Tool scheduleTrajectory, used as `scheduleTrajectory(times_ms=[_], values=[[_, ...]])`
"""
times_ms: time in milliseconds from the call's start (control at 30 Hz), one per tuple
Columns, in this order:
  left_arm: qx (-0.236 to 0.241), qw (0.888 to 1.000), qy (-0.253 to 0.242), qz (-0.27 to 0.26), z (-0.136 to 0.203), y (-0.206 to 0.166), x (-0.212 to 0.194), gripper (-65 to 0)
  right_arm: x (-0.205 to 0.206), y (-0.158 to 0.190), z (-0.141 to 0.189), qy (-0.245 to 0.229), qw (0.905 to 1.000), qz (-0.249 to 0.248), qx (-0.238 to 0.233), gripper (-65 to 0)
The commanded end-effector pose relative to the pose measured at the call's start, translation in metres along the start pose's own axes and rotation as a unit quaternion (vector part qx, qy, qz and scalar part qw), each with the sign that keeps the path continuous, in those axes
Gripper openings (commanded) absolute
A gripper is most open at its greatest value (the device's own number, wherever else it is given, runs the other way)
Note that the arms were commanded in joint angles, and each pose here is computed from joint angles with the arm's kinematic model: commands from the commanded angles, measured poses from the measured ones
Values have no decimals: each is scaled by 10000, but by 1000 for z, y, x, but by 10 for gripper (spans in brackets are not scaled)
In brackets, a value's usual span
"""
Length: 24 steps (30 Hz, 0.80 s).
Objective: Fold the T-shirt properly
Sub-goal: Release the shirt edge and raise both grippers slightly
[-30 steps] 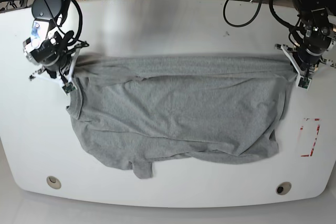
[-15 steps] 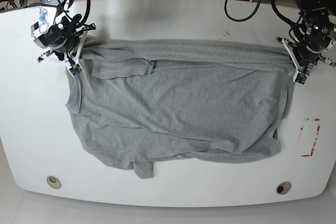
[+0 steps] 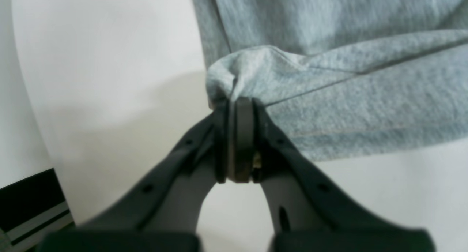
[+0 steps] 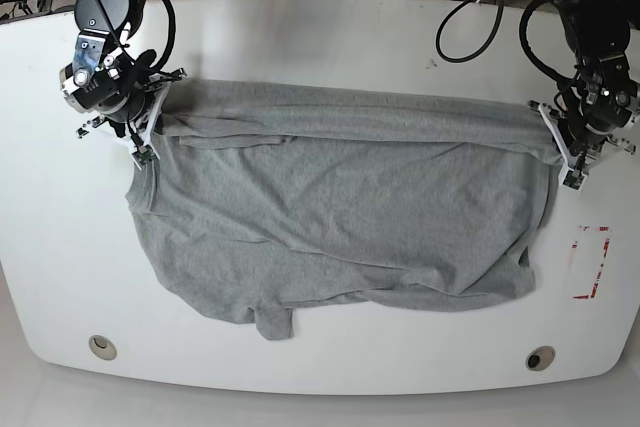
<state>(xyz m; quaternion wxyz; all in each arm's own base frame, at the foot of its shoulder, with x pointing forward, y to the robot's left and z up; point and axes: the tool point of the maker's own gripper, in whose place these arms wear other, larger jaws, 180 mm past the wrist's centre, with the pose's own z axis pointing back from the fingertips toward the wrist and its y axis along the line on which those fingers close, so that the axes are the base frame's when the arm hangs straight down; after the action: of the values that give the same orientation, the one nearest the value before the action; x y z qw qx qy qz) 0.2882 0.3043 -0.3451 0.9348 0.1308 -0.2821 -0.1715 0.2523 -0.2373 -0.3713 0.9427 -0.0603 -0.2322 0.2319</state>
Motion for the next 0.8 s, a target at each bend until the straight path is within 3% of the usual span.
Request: scheduleTrajectory(times_ms=[0,200,367,767], values=[[198,9997,-153,-52,1,19,17,-650,8,-14,-2,-51,9999,-30,-124,-650],[56,9998,-108,-177,-12,17,28,-650,13,-20,-14,-31,9998,-174,-27,-650],[-26,9982,-550,-227,-14,11,44,-650,26,-24,-16,-249,9995,-193,-47,-650],[-224,9993,-254,-129,-36,11,30,-650,32,-29,-22,-326,9991,-275,11,-648]])
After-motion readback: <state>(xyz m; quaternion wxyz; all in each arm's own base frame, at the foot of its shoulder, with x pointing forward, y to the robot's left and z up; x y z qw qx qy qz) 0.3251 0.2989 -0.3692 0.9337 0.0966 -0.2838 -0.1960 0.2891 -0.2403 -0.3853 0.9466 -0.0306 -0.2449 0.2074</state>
